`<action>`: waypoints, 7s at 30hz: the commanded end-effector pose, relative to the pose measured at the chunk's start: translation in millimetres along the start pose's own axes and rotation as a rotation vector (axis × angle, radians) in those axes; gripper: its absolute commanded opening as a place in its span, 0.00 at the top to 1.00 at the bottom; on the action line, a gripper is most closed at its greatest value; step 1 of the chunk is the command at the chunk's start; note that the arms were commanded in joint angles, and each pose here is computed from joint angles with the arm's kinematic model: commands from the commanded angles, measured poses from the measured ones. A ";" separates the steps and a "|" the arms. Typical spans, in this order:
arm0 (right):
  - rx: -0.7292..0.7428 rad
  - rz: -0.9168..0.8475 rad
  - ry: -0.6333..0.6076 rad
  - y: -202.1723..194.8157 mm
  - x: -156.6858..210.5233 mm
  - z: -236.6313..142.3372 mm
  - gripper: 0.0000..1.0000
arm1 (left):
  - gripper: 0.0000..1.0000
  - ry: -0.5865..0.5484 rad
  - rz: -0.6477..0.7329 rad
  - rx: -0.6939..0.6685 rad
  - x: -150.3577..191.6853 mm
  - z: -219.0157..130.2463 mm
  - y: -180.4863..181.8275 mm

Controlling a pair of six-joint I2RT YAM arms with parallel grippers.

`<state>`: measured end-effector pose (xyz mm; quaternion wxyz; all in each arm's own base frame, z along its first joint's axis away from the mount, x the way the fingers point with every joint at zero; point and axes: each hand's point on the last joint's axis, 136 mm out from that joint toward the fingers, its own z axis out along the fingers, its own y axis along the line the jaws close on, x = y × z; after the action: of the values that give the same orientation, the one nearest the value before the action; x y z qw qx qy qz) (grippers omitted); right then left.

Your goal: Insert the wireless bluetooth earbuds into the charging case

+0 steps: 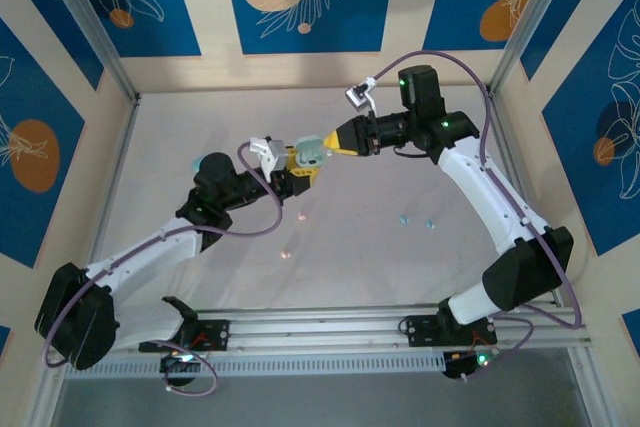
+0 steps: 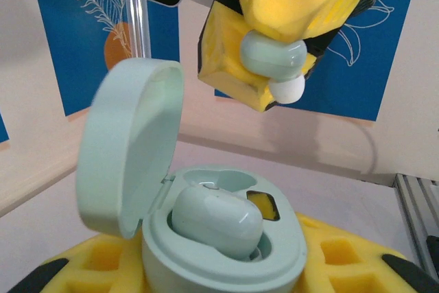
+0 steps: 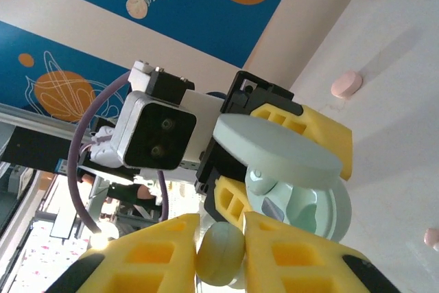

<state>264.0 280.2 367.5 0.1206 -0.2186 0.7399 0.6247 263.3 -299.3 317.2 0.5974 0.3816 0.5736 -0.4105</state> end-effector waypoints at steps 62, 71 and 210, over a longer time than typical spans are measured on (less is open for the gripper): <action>0.399 -0.124 -0.011 -46.8 -5.9 13.2 0.74 | 0.64 -0.139 0.000 0.088 -41.1 3.8 -14.7; 0.409 -0.138 -0.040 -34.3 -9.9 7.6 0.68 | 0.63 -0.135 0.000 0.084 -39.0 4.3 -13.5; 0.499 0.687 -0.078 -391.8 -21.0 3.7 0.73 | 0.17 0.364 -0.223 -0.705 35.6 -95.7 78.2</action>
<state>473.3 239.8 42.6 -0.0009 0.1025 0.8841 0.4559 295.0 -197.8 271.8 0.5372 0.1859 0.7984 -0.1987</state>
